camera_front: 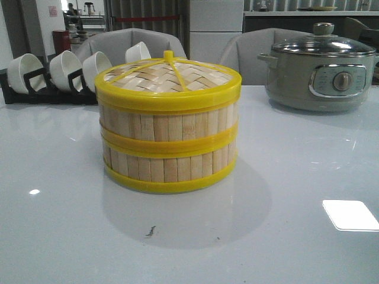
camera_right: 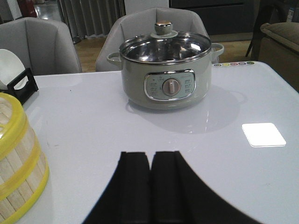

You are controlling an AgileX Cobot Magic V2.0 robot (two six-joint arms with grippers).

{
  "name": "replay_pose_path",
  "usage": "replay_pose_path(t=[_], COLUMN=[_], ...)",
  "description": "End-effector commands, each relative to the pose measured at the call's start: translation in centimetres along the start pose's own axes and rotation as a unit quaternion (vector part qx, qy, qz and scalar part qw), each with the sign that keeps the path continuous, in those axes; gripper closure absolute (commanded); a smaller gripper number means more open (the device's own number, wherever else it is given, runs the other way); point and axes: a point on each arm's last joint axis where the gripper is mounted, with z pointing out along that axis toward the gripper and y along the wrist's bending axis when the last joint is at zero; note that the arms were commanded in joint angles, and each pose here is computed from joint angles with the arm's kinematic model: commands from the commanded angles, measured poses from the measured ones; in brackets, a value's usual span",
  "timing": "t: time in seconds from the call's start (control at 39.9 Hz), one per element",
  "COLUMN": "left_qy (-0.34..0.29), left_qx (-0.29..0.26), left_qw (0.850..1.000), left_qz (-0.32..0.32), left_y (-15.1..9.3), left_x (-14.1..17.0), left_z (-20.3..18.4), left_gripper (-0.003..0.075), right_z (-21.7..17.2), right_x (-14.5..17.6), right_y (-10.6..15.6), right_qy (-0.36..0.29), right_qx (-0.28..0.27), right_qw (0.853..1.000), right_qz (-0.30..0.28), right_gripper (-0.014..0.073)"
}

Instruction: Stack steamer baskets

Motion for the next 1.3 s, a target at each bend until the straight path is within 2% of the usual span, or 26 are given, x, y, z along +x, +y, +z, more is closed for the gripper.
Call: replay_pose_path(t=[0.0,0.35,0.48,0.68,0.85,0.98,1.1,1.18,1.28], left_qy=[-0.051,-0.051,-0.060,-0.064,-0.146,-0.252,-0.337,-0.351,-0.348], left_qx=[0.011,0.011,-0.011,-0.009,0.008,0.025,0.037,0.040,0.037], left_qw=[0.999,0.999,0.998,0.998,0.989,0.967,0.941,0.935,0.937], left_qz=[0.000,0.000,0.032,0.028,0.032,0.029,0.012,-0.002,-0.018], left_y=[-0.2,-0.2,0.2,0.2,0.1,0.2,0.4,0.5,0.8], left_x=[-1.5,-1.5,-1.6,-1.7,-1.2,1.5,6.0,8.3,11.5], left_z=[-0.6,-0.6,-0.7,-0.7,-1.5,-1.9,-1.8,-1.5,-0.8], left_gripper=[0.0632,0.0632,0.0632,0.0632,0.0632,0.0632,0.0632,0.0632,0.0632], right_z=[-0.1,-0.1,-0.1,-0.1,-0.1,-0.1,-0.1,-0.1,-0.1], right_x=[-1.9,-1.9,-1.9,-1.9,-1.9,-1.9,-1.9,-1.9,-1.9], right_y=[0.2,0.2,0.2,0.2,0.2,0.2,0.2,0.2,0.2], right_qy=[-0.063,-0.063,-0.063,-0.063,-0.063,-0.063,-0.063,-0.063,-0.063], right_qx=[-0.006,-0.006,-0.006,-0.006,-0.006,-0.006,-0.006,-0.006,-0.006], right_qw=[0.998,0.998,0.998,0.998,0.998,0.998,0.998,0.998,0.998], right_qz=[-0.010,-0.010,-0.010,-0.010,-0.010,-0.010,-0.010,-0.010,-0.010], right_gripper=[0.0526,0.0526,0.0526,0.0526,0.0526,0.0526,0.0526,0.0526,0.0526])
